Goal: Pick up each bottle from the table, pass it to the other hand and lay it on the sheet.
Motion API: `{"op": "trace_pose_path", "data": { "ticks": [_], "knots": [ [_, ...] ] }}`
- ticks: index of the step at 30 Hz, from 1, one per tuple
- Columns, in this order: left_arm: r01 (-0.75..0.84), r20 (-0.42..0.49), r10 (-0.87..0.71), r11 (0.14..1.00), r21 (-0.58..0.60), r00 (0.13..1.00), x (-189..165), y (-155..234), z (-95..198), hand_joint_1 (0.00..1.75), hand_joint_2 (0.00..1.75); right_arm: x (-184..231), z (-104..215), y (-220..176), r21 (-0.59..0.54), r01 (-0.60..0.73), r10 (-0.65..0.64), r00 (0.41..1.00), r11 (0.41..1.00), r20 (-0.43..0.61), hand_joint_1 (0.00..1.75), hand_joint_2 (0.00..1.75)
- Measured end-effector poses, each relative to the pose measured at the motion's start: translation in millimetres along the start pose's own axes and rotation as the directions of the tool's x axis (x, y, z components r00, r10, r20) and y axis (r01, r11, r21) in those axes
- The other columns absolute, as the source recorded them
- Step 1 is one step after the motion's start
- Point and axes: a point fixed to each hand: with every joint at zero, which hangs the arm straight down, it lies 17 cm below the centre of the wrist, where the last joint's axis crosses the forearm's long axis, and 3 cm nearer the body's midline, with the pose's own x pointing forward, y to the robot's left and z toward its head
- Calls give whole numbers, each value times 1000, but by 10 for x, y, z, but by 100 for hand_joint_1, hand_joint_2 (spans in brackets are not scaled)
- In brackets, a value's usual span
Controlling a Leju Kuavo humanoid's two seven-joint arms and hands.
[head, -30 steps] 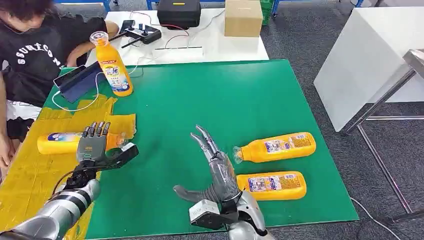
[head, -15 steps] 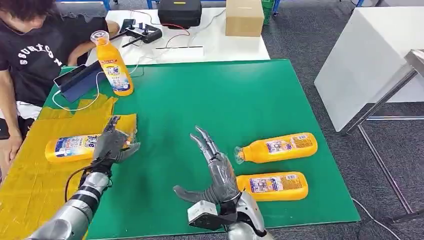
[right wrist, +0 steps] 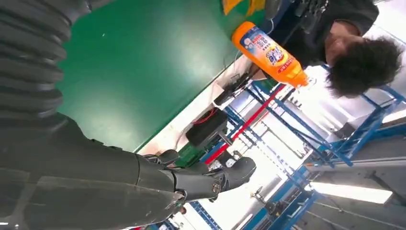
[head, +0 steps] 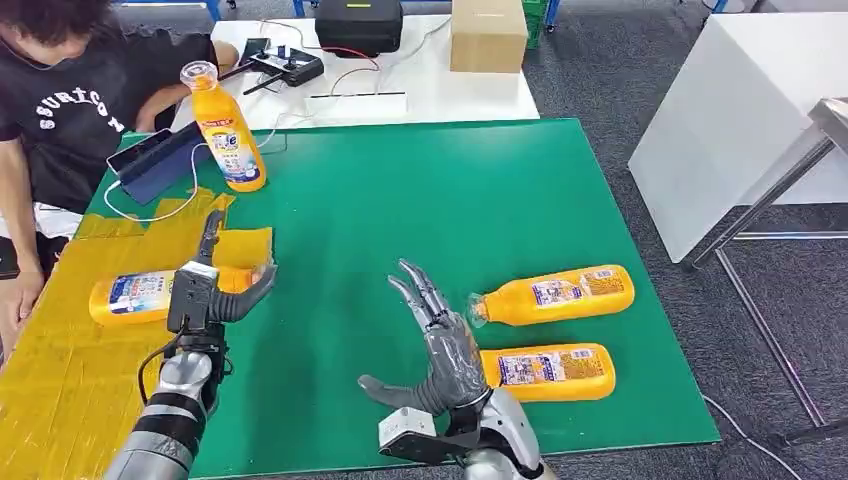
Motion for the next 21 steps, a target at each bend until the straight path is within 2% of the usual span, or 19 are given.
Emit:
{"op": "trace_pose_path", "data": {
  "ticks": [12,18,21],
  "knots": [
    [-6,19,6,1000,15,1000,65,41,1,0,175,-6,5,4,4,-8,8,1000,1000,-1,0,175],
    [-30,132,13,992,123,991,422,309,93,0,175,-192,200,-5,72,-177,180,983,982,-37,0,175],
    [-49,185,19,986,158,983,649,437,181,0,175,-409,427,-18,166,-275,290,954,947,-75,0,175]
  ]
}}
